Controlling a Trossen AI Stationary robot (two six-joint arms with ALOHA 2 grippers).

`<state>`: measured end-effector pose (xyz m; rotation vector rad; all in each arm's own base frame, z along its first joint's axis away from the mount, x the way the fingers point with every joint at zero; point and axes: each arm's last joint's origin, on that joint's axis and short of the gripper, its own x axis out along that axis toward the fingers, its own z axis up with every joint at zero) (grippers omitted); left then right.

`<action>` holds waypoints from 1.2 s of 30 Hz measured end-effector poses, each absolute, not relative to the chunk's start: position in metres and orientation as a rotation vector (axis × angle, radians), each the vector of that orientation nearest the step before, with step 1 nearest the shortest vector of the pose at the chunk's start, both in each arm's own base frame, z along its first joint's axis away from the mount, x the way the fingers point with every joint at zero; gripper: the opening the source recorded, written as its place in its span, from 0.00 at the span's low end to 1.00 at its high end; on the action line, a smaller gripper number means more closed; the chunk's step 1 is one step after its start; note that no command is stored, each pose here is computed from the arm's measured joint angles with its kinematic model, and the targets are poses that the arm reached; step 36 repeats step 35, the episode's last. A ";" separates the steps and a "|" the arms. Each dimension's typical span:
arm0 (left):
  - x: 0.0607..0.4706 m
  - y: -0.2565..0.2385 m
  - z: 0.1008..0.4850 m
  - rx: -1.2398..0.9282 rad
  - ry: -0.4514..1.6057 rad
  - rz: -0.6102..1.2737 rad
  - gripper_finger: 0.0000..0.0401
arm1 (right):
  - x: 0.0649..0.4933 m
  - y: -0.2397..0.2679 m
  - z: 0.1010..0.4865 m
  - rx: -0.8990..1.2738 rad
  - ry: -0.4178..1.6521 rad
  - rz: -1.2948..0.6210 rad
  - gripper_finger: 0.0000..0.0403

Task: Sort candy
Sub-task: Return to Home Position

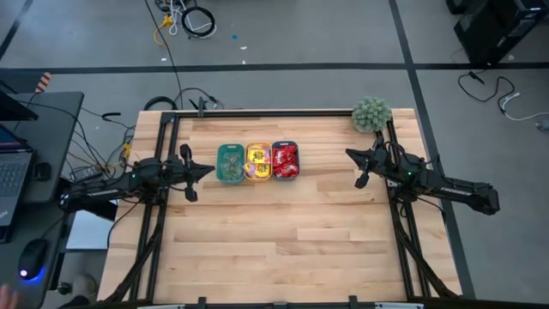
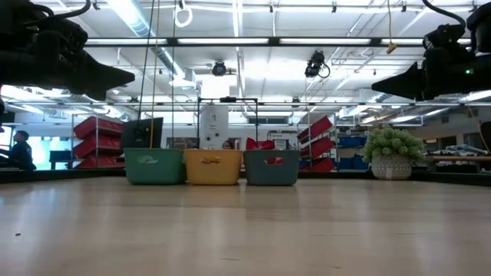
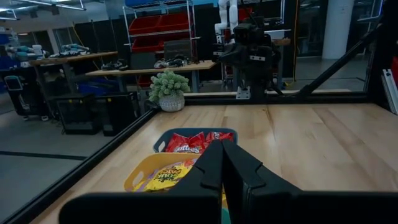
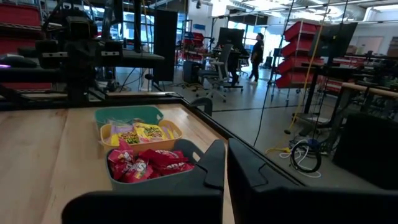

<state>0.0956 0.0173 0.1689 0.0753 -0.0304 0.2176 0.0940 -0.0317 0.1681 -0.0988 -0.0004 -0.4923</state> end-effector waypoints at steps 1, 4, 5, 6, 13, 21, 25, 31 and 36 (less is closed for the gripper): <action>0.096 0.017 0.169 0.075 -0.030 0.218 0.01 | 0.094 -0.032 0.168 -0.099 0.000 -0.492 0.02; 0.096 0.017 0.169 0.075 -0.030 0.218 0.01 | 0.094 -0.032 0.168 -0.099 0.000 -0.493 0.01; 0.096 0.017 0.169 0.075 -0.031 0.218 0.01 | 0.094 -0.032 0.168 -0.099 0.000 -0.493 0.01; 0.096 0.017 0.169 0.075 -0.030 0.218 0.01 | 0.094 -0.032 0.168 -0.099 0.000 -0.493 0.01; 0.096 0.017 0.169 0.075 -0.030 0.218 0.01 | 0.094 -0.032 0.168 -0.099 0.000 -0.492 0.00; 0.096 0.017 0.169 0.075 -0.030 0.218 0.01 | 0.094 -0.032 0.168 -0.098 0.000 -0.492 0.02; 0.096 0.017 0.169 0.076 -0.030 0.218 0.01 | 0.094 -0.032 0.168 -0.098 -0.001 -0.492 0.01; 0.096 0.017 0.169 0.076 -0.030 0.218 0.01 | 0.094 -0.032 0.168 -0.099 0.000 -0.493 0.00; 0.096 0.017 0.169 0.075 -0.030 0.218 0.01 | 0.094 -0.032 0.168 -0.099 -0.001 -0.492 0.00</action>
